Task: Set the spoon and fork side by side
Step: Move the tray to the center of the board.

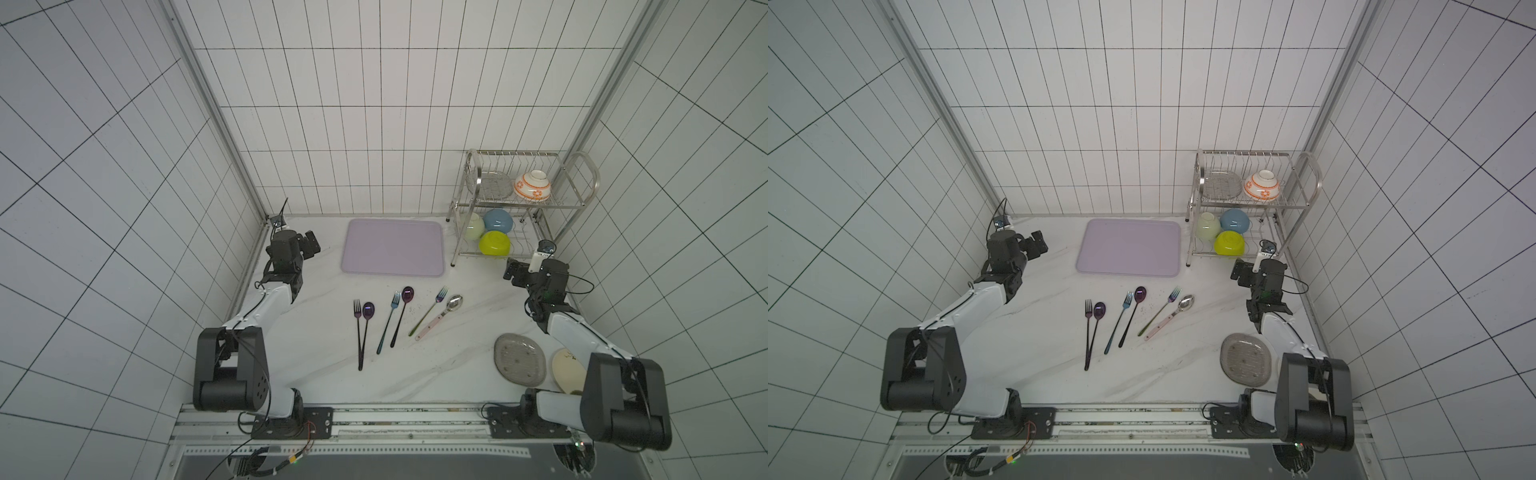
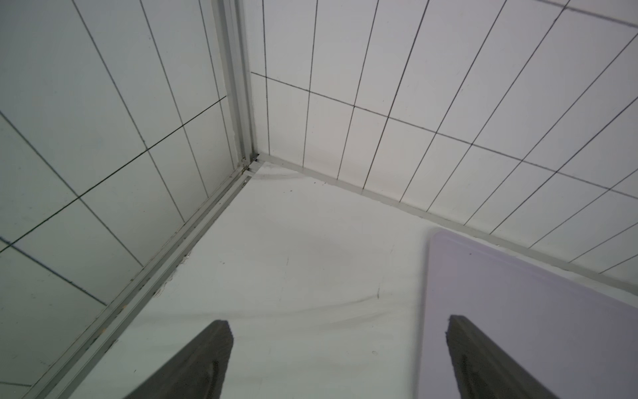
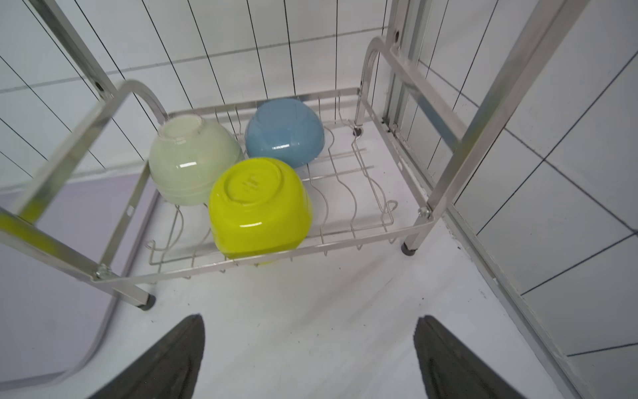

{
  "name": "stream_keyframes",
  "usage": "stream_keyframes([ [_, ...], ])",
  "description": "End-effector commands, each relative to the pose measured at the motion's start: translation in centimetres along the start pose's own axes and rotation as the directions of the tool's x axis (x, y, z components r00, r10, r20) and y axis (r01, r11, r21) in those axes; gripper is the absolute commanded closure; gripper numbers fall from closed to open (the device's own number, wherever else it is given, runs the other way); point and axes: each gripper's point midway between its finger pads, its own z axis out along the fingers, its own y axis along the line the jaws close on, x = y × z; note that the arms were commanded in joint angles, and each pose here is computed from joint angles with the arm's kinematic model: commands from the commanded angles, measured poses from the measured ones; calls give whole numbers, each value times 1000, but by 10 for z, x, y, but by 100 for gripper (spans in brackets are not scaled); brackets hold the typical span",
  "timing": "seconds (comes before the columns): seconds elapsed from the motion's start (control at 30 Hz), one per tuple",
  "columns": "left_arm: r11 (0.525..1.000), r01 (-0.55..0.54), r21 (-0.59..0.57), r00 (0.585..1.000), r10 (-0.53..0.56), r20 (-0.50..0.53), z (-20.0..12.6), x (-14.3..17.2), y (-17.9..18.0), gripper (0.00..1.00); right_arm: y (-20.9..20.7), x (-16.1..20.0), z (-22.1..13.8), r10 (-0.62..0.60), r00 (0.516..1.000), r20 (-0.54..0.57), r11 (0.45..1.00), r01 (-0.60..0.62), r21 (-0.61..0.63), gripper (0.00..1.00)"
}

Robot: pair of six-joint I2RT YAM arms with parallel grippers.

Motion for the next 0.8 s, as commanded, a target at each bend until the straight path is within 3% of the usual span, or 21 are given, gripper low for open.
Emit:
stream_keyframes([
  [0.0,991,61,118,940,-17,-340,-1,69,-41,2,18,32,-12,81,973,-217,996,-84,-2,6],
  [0.13,962,28,270,869,110,-483,3,95,-118,2,67,49,-28,21,935,-354,997,-45,-60,9],
  [0.27,932,26,361,800,197,-566,13,125,-175,2,92,66,-45,51,912,-406,992,-94,-88,10],
  [0.43,938,77,338,693,193,-695,40,170,-203,2,101,90,-54,66,863,-501,987,-130,-93,13],
  [0.77,903,183,388,561,228,-796,49,229,-237,2,94,115,-72,57,816,-576,989,-125,-79,13],
])
